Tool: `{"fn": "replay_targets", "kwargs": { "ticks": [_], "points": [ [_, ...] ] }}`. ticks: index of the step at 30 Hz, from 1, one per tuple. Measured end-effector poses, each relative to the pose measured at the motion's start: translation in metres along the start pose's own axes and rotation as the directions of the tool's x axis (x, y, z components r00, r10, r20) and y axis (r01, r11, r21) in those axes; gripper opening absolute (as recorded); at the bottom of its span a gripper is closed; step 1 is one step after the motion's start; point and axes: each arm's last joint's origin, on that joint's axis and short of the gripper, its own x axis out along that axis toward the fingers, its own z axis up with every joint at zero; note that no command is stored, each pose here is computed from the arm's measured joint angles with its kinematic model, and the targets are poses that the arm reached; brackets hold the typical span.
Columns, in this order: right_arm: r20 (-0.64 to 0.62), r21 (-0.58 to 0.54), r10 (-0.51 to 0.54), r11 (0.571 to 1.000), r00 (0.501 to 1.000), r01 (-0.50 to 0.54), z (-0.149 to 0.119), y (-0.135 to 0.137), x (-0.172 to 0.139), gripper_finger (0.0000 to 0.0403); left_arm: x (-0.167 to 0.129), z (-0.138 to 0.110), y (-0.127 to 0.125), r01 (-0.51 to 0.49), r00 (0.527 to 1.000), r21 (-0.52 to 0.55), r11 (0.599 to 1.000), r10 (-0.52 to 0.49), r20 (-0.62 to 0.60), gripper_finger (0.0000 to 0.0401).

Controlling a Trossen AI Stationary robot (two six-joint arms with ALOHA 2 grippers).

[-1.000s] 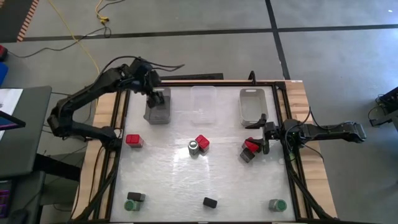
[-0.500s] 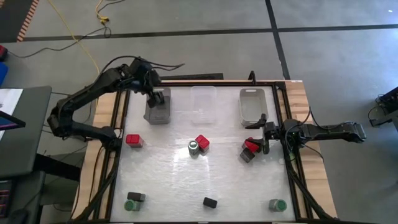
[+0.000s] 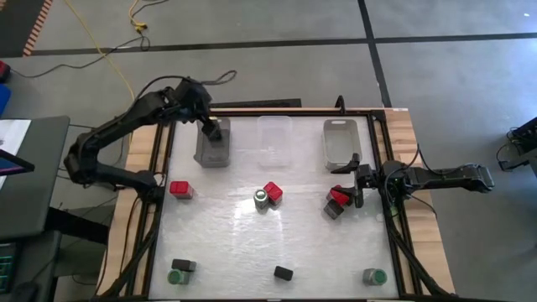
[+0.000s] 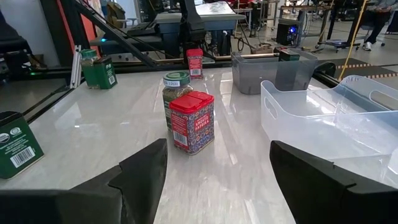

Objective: Sort spices by type
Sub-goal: Put the green seasoning bottle into the gray bin

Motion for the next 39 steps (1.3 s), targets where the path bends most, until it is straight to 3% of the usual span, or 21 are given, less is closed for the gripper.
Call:
{"fn": "replay_targets", "kwargs": {
  "ticks": [3, 12, 17, 30, 39],
  "points": [
    [0.0, 0.0, 0.0, 1.0, 1.0, 0.0, 0.0, 0.0, 0.0, 0.0312, -0.006, 0.001, -0.017, 0.003, 0.999, 0.01, 1.0, -0.004, 0.032, 0.0363],
    [0.0, 0.0, 0.0, 1.0, 1.0, 0.0, 0.0, 0.0, 0.0, 0.0312, -0.031, 0.005, -0.081, 0.138, 0.968, 0.047, 0.989, -0.144, 0.203, 0.0363],
    [0.0, 0.0, 0.0, 1.0, 1.0, 0.0, 0.0, 0.0, 0.0, 0.0312, -0.042, 0.016, -0.105, 0.205, 0.954, 0.03, 0.978, -0.207, 0.217, 0.0363],
    [0.0, 0.0, 0.0, 1.0, 1.0, 0.0, 0.0, 0.0, 0.0, 0.0312, -0.026, 0.041, -0.193, 0.271, 0.962, 0.137, 0.953, -0.271, -0.017, 0.0363],
    [0.0, 0.0, 0.0, 1.0, 1.0, 0.0, 0.0, 0.0, 0.0, 0.0312, -0.016, 0.017, -0.236, 0.301, 0.934, 0.095, 0.949, -0.273, -0.23, 0.0363]
  ]
}}
